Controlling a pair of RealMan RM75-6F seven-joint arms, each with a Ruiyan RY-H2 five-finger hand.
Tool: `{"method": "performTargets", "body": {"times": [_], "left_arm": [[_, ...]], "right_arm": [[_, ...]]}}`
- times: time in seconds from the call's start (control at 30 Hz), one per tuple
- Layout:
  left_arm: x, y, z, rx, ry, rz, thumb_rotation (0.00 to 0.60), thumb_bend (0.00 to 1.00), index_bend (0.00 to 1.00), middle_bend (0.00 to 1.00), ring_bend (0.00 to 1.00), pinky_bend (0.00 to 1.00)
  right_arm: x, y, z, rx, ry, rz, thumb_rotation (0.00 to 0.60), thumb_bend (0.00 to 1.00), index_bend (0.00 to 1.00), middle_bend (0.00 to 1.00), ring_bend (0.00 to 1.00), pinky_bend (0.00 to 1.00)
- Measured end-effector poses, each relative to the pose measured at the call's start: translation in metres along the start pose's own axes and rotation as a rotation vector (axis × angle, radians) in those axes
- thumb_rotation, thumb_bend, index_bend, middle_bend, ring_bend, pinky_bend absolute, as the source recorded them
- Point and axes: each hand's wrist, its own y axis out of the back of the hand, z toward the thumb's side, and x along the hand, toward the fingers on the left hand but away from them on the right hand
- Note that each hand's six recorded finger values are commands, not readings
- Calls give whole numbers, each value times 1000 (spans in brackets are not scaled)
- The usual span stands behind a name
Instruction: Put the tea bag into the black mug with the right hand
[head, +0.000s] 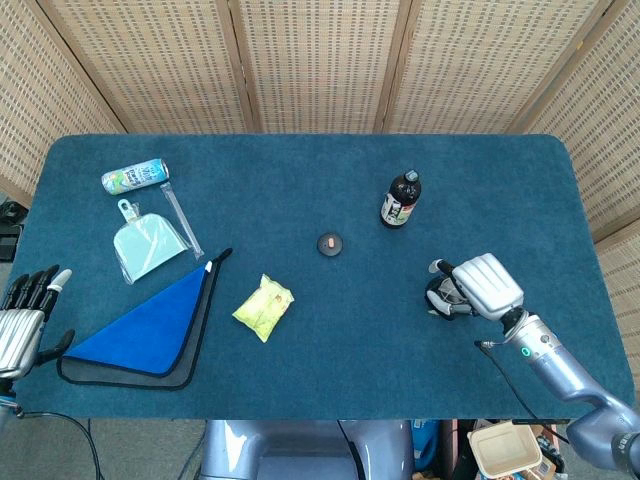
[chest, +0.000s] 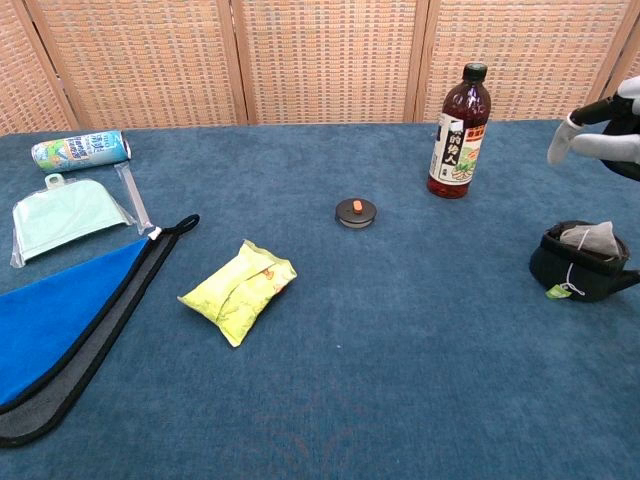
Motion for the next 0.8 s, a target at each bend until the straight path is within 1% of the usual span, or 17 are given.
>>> {"method": "performTargets", "body": {"times": [0.17,0.3,0.4,0.57,0.8], "left_arm": [[2,4,1,4,-2,9,600,377,0,0,0,0],[3,7,2,9,-9,15,600,378,0,0,0,0],[3,9,4,12,-13,15,600,378,0,0,0,0],[5,13,7,20,-20,19,600,378,0,0,0,0],[7,15,10,26,-27,17,600,377,0,0,0,0]], "right_arm": [[1,7,-10,-22,-18,38,4,845,337,895,928,927],[2,10,-17,-38,-31,73,0,942,337,928,946,944],[3,8,-19,-59,-33,103,0,988,337,949,959,954],[5,0,-21,-86,-34,174,0,1000,337,981,978,969],[4,-7,-21,-105,-27,232,0,1000,338,997,988,981]]}}
